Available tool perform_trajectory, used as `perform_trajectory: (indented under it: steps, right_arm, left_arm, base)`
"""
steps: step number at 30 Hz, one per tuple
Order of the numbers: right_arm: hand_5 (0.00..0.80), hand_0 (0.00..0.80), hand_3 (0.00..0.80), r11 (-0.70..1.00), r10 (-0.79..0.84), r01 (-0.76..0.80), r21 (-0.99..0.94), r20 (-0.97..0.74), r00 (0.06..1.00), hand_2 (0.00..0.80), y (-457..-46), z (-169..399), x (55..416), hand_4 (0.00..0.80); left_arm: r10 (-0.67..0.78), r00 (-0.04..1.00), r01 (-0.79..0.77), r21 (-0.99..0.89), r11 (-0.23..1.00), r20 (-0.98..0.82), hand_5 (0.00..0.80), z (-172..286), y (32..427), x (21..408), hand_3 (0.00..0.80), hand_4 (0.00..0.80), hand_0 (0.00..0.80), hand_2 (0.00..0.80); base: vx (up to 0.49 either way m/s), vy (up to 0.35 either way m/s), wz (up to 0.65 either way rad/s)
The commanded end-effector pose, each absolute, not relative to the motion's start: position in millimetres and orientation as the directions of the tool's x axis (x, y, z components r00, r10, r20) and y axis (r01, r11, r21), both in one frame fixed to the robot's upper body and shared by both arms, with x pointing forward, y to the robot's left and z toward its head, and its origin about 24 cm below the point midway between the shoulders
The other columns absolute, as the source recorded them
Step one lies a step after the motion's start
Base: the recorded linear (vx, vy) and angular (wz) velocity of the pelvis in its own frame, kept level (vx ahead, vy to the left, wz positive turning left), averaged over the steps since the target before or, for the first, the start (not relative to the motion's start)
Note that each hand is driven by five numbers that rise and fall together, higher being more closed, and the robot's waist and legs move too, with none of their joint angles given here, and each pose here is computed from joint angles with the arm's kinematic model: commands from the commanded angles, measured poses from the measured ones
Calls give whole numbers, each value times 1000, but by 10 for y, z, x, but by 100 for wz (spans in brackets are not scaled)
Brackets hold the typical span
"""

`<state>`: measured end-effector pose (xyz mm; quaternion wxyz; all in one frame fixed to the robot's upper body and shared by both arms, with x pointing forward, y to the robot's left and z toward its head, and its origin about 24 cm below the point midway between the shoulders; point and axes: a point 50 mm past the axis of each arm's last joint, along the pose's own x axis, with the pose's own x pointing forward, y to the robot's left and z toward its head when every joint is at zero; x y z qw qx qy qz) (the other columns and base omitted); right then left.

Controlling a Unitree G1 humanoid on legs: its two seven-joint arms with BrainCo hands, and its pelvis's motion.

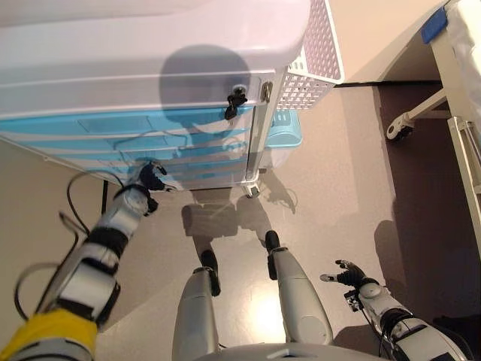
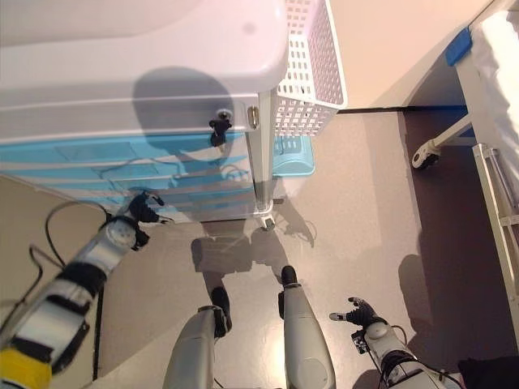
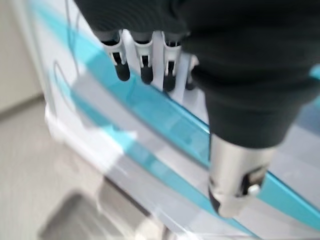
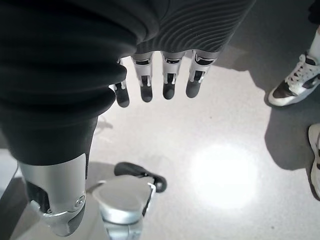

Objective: Open the drawer and pick up the medicine

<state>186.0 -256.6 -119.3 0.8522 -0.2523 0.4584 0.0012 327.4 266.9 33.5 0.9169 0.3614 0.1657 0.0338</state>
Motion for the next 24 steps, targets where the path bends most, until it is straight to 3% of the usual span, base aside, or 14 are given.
perform_trajectory:
  steps: [1,8,12,13,15,16,20,24]
  right_arm:
    - [0,0,0,864,-289,-234,-445,-820,494,0,-2768,-1276,1537,0]
    - [0,0,0,878,-296,-224,-424,-846,444,0,-2771,-1344,1373,0]
    - [0,0,0,887,-294,-217,-407,-861,415,0,-2747,-1393,1261,0]
    - [0,0,0,892,-290,-215,-398,-868,404,0,-2716,-1419,1223,0]
    - [0,0,0,895,-287,-214,-392,-872,397,0,-2697,-1432,1205,0]
    - [0,0,0,901,-281,-210,-381,-878,388,0,-2657,-1457,1174,0]
    - [0,0,0,918,-263,-186,-351,-888,376,0,-2589,-1493,1128,0]
    - [0,0,0,944,-230,-145,-296,-907,353,0,-2495,-1547,1026,0]
  left_arm:
    - [135,941,-4,391,921,-310,0,93,2612,3019,0,0,0,0]
    - [148,825,-44,198,979,-546,0,-618,2596,2376,0,0,0,0]
    - [193,676,-70,198,978,-711,0,-1042,2641,1869,0,0,0,0]
    - [210,579,-100,187,977,-788,0,-1234,2626,1605,0,0,0,0]
    - [211,535,-100,187,977,-818,0,-1313,2601,1483,0,0,0,0]
    - [215,439,-106,187,977,-873,0,-1449,2554,1238,0,0,0,0]
    - [234,335,-91,216,972,-913,0,-1565,2490,970,0,0,0,0]
    - [225,319,3,238,971,-921,0,-1605,2411,883,0,0,0,0]
  base:
    - [73,-48,18]
    - [95,-63,31]
    - [103,-77,34]
    - [68,-57,16]
    - [65,-48,13]
    - [55,-46,11]
    - [44,-29,14]
    - [44,-23,4]
